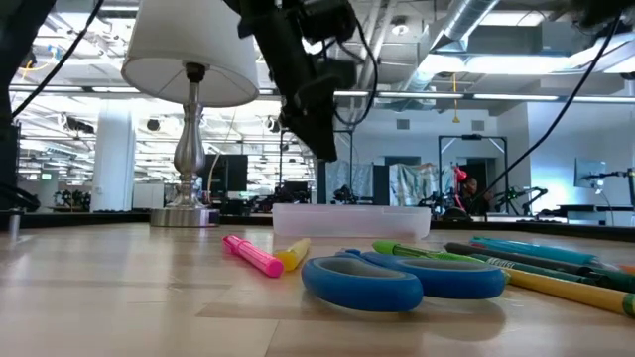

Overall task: Pick & place school supplies into a supply box
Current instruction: Put the orange pencil into the pink supply box

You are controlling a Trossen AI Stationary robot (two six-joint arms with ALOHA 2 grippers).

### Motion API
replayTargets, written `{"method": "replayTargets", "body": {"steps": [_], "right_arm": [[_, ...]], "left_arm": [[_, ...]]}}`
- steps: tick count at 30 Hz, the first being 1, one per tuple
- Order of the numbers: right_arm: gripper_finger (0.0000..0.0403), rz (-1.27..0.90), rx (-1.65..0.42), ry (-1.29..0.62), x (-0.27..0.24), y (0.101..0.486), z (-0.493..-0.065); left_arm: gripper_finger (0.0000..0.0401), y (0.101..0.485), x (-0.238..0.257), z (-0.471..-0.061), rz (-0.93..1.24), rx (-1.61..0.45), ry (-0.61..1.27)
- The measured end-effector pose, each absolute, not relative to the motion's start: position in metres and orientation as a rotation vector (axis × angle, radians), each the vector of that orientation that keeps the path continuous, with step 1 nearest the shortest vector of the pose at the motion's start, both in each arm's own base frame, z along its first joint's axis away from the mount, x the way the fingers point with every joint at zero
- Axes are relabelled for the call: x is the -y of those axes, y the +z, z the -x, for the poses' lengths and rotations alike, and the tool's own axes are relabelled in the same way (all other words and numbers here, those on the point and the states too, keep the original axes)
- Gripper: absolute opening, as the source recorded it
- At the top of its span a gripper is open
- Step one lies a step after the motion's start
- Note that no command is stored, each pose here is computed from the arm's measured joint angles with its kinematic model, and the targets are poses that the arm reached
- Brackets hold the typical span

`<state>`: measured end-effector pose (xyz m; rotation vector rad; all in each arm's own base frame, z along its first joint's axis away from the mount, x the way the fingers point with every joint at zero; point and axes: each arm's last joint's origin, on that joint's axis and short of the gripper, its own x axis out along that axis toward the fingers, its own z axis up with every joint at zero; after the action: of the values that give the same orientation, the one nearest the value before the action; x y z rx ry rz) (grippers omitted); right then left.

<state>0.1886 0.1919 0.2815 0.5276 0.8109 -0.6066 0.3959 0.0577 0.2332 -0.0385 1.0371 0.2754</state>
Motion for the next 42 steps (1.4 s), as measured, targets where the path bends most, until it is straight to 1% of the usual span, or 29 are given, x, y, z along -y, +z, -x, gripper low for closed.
{"method": "replayTargets", "body": {"steps": [3, 8, 15, 21, 26, 31, 35, 42], "right_arm": [[0.0120, -0.570, -0.909, -0.670, -0.197, 0.265, -0.198], [0.0120, -0.641, -1.058, -0.784, -0.204, 0.235, -0.214], [0.0120, -0.742, -1.057, -0.823, -0.204, 0.212, -0.242], [0.0120, -0.775, -1.089, -0.887, -0.197, 0.191, -0.262], [0.0120, -0.777, -1.194, -0.944, -0.194, 0.168, -0.272], [0.0120, -0.820, -1.201, -0.925, -0.198, 0.152, -0.282], [0.0120, -0.851, -1.187, -0.914, -0.197, 0.150, -0.287], [0.0120, -0.855, -1.184, -0.955, -0.191, 0.150, -0.288]], "left_arm": [[0.0152, 0.242, -0.040, -0.394, 0.059, -1.014, 0.228], [0.0153, 0.261, -0.003, -0.386, 0.031, -0.986, 0.159], [0.0153, 0.285, 0.046, -0.366, -0.032, -0.955, 0.123], [0.0153, 0.304, 0.074, -0.349, -0.085, -0.897, 0.109], [0.0153, 0.320, 0.084, -0.335, -0.116, -0.847, 0.112], [0.0153, 0.334, 0.086, -0.320, -0.136, -0.823, 0.128], [0.0153, 0.342, 0.084, -0.311, -0.146, -0.815, 0.145], [0.0153, 0.343, 0.083, -0.306, -0.164, -0.834, 0.143]]}}
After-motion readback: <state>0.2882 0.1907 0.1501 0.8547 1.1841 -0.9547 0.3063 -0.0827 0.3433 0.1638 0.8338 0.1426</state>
